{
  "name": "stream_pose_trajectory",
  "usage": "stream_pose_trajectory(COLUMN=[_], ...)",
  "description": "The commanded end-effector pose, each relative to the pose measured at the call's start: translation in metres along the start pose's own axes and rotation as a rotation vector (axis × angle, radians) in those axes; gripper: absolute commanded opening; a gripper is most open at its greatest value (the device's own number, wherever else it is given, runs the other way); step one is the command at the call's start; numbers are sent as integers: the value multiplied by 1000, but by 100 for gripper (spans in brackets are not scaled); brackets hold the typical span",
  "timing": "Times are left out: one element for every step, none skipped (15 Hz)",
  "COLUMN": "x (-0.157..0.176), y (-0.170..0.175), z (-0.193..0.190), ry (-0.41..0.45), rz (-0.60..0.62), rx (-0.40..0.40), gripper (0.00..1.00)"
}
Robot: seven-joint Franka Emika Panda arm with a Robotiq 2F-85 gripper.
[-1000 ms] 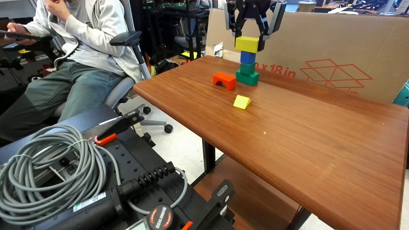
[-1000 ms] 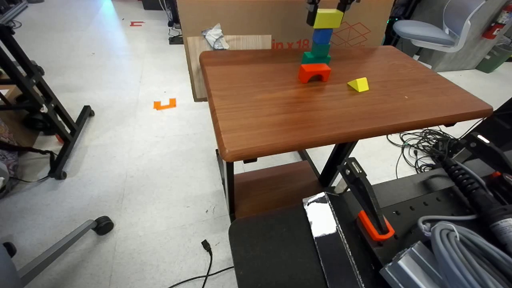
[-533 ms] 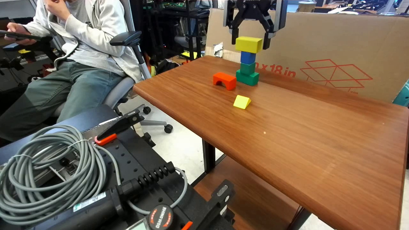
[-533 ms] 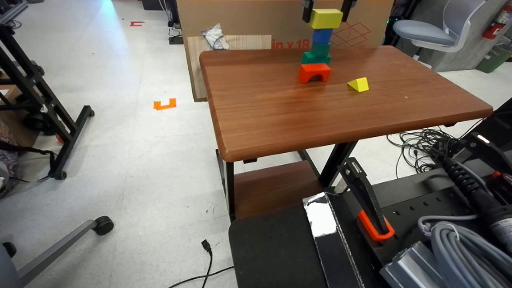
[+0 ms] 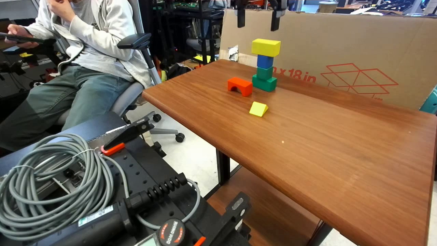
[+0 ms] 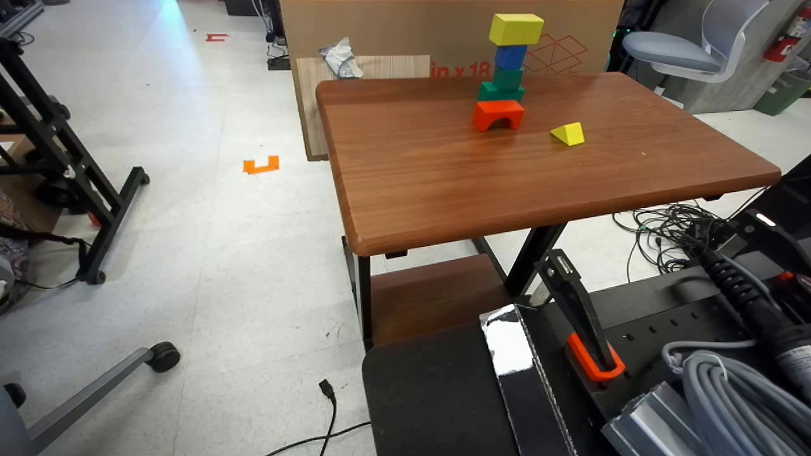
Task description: Pick up the yellow block and put it on top of the green and blue blocks.
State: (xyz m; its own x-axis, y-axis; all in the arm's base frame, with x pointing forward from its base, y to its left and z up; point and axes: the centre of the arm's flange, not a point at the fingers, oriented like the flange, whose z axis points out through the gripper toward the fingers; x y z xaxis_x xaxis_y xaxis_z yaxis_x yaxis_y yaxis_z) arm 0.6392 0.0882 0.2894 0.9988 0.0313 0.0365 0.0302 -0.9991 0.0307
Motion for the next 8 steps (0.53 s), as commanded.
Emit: stream_pose_trajectory(x=[-63, -78, -91, -49, -62, -72, -77, -80], y=[-22, -27, -32, -27, -32, -34, -34, -33], z=[-65, -76, -81, -57, -66, -72, -75, -74], ry=[-15, -41, -79, -37, -55, -60, -61, -64], rz=[21, 34, 67, 28, 39, 43, 46, 47], rx=[-5, 8, 19, 5, 6, 6, 6, 5], gripper=[100, 100, 100, 100, 100, 100, 100, 100])
